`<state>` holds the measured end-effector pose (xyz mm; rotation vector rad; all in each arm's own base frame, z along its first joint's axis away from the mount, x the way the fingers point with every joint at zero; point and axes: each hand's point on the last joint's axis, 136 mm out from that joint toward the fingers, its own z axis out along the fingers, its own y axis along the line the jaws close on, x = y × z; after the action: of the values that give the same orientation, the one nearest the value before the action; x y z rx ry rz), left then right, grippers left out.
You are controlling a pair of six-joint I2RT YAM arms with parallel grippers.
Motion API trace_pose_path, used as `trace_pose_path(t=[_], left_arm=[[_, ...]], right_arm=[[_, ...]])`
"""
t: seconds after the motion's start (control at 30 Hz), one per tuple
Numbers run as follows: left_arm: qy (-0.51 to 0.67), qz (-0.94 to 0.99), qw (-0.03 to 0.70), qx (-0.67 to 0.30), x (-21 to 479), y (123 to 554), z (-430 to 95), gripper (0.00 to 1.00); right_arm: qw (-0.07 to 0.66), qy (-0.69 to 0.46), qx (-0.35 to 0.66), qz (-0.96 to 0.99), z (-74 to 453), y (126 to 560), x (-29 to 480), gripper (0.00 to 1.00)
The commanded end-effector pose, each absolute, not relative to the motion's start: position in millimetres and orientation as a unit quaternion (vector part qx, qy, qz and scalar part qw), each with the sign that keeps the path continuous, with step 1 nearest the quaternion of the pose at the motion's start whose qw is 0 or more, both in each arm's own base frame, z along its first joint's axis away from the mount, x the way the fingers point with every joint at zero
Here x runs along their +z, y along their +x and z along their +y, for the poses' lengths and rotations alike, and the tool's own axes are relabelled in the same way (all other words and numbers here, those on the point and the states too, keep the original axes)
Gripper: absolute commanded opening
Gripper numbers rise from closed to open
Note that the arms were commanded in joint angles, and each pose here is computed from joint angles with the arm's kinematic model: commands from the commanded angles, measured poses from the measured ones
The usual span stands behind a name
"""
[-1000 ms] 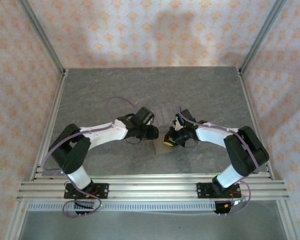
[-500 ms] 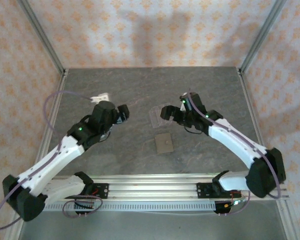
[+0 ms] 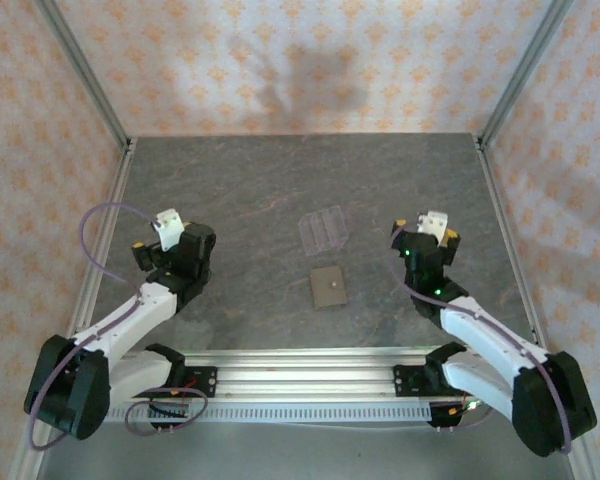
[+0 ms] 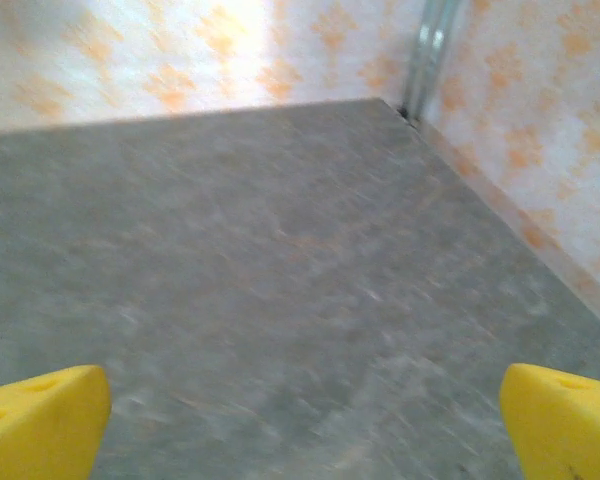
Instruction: Put the credit cards into the card holder
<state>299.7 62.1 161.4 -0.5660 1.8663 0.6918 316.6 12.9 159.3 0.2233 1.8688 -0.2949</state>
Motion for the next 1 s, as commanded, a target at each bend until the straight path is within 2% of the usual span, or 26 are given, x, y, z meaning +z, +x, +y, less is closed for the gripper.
trace_pose_path(t=[0.0, 0.07, 0.13, 0.23, 0.3, 0.47, 0.53, 0.57, 0.6, 0.97], left_arm=[[-0.234, 0.757, 0.557, 0.248, 160.6, 323.2, 67.0, 1.0], [-0.249, 0.755, 0.557, 0.24, 138.7, 328.3, 77.1, 1.0], [-0.258, 0.748, 0.562, 0.24, 138.0, 333.9, 82.7, 0.99], [-0.234, 0.748, 0.592, 0.189, 124.3, 346.8, 79.7, 1.0], [-0.227, 0.765, 0.575, 0.179, 119.9, 347.5, 76.5, 1.0], [-0.11, 0.792, 0.588, 0.12, 103.0, 385.9, 38.7, 1.0], [-0.104, 0.825, 0.544, 0.116, 94.4, 386.9, 36.6, 1.0], [-0.107, 0.808, 0.569, 0.114, 98.8, 387.7, 37.4, 1.0], [-0.119, 0.809, 0.563, 0.12, 101.4, 385.8, 41.2, 1.0], [-0.132, 0.811, 0.553, 0.141, 100.1, 383.3, 45.6, 1.0]], right_arm=[[0.662, 0.137, -0.159, 0.719, -12.0, 327.1, 197.3, 0.99], [0.647, 0.147, -0.154, 0.732, -20.0, 335.9, 176.9, 0.99], [0.635, 0.155, -0.156, 0.741, -25.7, 344.1, 160.7, 1.0], [0.631, 0.155, -0.153, 0.744, -29.6, 356.8, 140.7, 1.0], [0.619, 0.152, -0.148, 0.756, -29.3, 365.5, 122.2, 1.0], [0.594, 0.149, -0.089, 0.786, -33.2, 376.9, 104.7, 1.0], [0.613, 0.164, -0.095, 0.767, -41.6, 379.8, 101.9, 1.0], [0.595, 0.164, -0.094, 0.781, -40.9, 377.2, 97.8, 1.0], [0.58, 0.165, -0.092, 0.792, -40.5, 378.0, 96.1, 1.0], [0.586, 0.167, -0.107, 0.785, -43.1, 384.1, 98.9, 0.99]])
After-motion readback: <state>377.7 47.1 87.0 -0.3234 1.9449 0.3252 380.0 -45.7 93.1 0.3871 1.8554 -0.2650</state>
